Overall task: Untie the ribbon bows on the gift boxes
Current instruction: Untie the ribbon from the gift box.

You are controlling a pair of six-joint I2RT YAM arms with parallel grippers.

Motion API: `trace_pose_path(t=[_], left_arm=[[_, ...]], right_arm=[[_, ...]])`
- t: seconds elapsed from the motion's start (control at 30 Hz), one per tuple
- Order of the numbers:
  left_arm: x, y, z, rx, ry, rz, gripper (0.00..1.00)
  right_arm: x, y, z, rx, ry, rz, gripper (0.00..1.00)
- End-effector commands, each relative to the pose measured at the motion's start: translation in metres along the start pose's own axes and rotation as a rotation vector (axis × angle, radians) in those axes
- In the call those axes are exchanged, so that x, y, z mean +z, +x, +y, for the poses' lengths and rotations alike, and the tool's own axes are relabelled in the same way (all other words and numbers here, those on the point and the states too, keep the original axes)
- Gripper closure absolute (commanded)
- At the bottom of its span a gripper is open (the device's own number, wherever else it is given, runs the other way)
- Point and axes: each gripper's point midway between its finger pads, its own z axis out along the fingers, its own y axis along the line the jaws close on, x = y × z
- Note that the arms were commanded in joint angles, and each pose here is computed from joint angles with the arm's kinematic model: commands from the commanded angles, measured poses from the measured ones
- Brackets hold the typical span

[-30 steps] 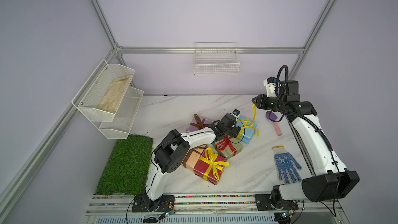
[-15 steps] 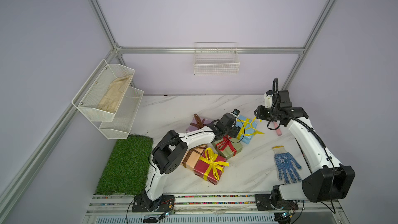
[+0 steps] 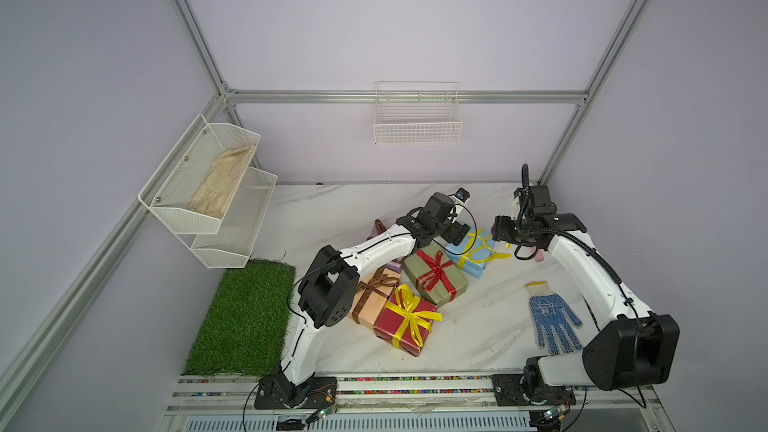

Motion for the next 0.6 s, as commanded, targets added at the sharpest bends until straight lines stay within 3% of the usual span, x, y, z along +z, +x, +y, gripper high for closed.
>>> trace_pose_path(t=[0.0, 0.23, 0.57], left_arm=[[0.010, -0.004, -0.001, 0.076, 0.089, -0.005, 0.10], [0.038, 0.007, -0.018, 0.151, 0.244, -0.016, 0.11], [0.052, 0.000, -0.028, 0.169, 0.311, -0.058, 0.10]], right_arm=[[-0.002, 0.004, -0.003, 0.013, 0.005, -0.003, 0.30], [-0.001, 0.009, -0.001, 0.020, -0.010, 0.006, 0.30], [0.009, 0.032, -0.004, 0.057, -0.022, 0.038, 0.27]])
